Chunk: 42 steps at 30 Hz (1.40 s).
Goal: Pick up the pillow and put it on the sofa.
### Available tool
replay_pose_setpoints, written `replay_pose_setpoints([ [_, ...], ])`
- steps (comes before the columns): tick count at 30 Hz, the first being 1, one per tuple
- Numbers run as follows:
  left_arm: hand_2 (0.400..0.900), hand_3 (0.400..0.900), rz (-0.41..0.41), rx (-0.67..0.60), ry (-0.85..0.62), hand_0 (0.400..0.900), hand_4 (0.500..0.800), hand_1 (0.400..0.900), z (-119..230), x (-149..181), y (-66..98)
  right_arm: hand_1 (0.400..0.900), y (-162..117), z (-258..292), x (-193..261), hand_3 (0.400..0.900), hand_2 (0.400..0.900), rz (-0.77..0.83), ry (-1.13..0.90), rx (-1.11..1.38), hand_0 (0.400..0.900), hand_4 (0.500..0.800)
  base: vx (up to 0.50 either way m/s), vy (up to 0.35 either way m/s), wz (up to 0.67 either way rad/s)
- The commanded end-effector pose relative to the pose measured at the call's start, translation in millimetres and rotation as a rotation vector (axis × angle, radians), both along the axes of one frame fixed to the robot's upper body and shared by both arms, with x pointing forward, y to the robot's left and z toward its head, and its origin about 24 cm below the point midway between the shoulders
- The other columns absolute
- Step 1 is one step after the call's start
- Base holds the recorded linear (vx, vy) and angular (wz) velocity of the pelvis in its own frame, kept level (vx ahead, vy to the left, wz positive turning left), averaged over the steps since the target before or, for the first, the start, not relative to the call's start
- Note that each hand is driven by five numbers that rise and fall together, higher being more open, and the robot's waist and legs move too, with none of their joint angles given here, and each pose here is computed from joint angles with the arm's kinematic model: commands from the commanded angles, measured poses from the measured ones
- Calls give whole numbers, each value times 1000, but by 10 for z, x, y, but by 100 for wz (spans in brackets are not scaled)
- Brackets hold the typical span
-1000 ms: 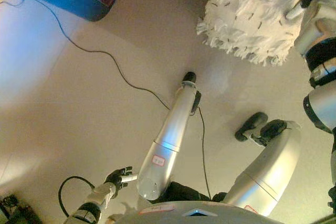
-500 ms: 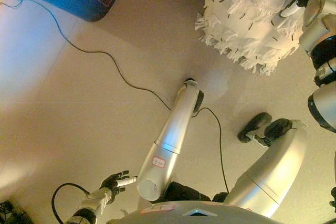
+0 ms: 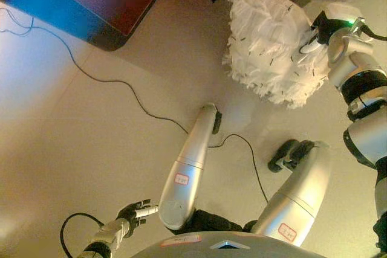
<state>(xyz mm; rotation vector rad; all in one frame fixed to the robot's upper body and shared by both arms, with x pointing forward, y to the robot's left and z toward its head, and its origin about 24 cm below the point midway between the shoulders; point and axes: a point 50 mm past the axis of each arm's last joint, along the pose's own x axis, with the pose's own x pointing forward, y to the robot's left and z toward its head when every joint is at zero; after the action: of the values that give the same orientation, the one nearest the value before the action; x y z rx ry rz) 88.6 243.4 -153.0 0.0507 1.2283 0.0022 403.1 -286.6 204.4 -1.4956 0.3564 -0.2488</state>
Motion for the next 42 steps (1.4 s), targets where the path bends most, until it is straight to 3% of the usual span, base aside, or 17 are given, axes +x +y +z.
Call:
replay_pose_setpoints([
  [1,900,900,42,133,186,900,800,900,6,-433,359,400,-6,598,-33,400,400,70,-228,-15,400,500,176,-31,0],
  [7,900,900,20,192,201,900,800,900,23,-341,400,400,-74,412,-65,400,400,75,-168,26,400,500,194,-43,3],
  [21,900,900,34,235,276,900,800,900,11,-321,401,400,47,372,-97,400,400,218,-107,49,400,500,81,-15,-1],
  [29,900,900,76,246,291,900,800,900,0,-279,367,400,168,623,-136,400,400,335,-125,-27,400,500,95,69,-11],
  [35,900,900,100,251,291,900,800,900,-9,-252,336,400,36,884,-191,400,400,316,-173,-17,400,500,95,90,-2],
  [42,900,900,95,318,336,900,800,900,102,-304,620,400,98,1266,-228,400,400,340,-232,-69,400,500,278,-62,32],
])
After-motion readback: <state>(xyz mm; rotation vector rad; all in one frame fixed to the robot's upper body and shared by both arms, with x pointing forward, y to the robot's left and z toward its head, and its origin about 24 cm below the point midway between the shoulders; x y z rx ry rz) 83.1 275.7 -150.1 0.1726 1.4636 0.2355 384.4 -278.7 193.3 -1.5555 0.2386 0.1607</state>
